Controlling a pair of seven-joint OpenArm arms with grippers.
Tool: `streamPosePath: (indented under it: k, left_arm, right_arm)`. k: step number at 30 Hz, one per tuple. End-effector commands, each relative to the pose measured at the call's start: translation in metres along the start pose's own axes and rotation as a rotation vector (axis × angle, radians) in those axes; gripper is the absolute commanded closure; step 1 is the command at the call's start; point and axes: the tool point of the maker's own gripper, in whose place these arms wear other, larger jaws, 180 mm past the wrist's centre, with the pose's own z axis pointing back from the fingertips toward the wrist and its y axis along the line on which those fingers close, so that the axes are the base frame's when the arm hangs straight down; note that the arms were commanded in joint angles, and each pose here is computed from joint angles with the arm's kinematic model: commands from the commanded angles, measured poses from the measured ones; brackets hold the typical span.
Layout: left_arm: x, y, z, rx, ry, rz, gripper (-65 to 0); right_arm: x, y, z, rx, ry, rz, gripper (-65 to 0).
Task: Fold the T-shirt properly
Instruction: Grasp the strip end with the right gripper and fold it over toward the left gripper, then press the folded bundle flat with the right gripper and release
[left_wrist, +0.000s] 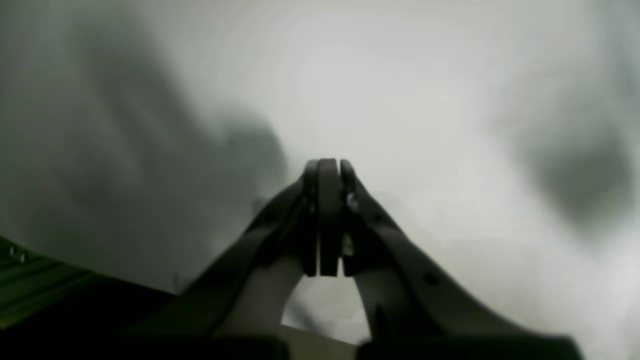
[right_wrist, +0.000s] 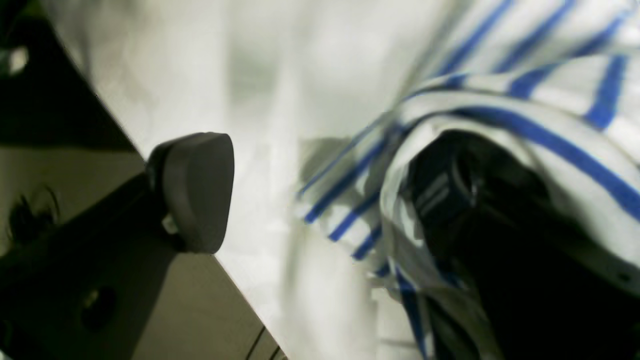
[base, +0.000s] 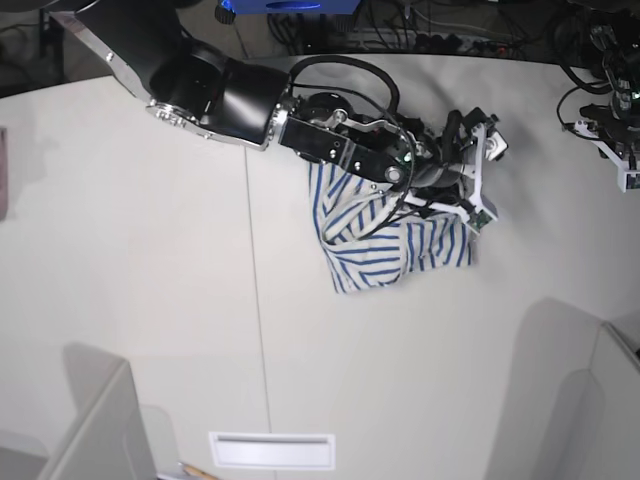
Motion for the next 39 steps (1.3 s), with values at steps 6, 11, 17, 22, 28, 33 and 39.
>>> streamPosePath:
  k: [6, 11, 17, 22, 28, 33, 39]
  left_arm:
    - [0.013, 0.009, 0.004, 0.025, -0.035, -0.015, 0.0]
    - [0.012, 0.009, 0.004, 0.026, -0.034, -0.013, 0.0]
    - [0.011, 0.013, 0.003, 0.031, -0.024, -0.015, 0.0]
    - [0.012, 0.034, 0.01, 0.076, -0.04, 0.025, 0.0]
    - [0.013, 0.049, 0.016, 0.112, -0.054, 0.054, 0.0]
    - [0.011, 0.049, 0.016, 0.112, -0.048, 0.051, 0.0]
    - [0.013, 0.049, 0.017, 0.113, -0.053, 0.048, 0.0]
  right_arm:
    - [0.015, 0.029, 0.007, 0.053, -0.06, 0.098, -51.5]
    - [0.029, 0.059, 0.028, 0.126, -0.129, 0.149, -51.5]
    - [0.039, 0.024, 0.053, 0.067, -0.156, 0.105, -51.0]
    - [0.038, -0.041, 0.081, -0.022, -0.224, -0.097, -24.8]
    - [0.011, -0.076, 0.08, -0.079, -0.199, -0.24, 0.0]
    - [-0.015, -0.085, 0.049, -0.105, -0.06, -0.307, 0.0]
    - [-0.02, -0.085, 0.03, -0.112, -0.003, -0.333, 0.0]
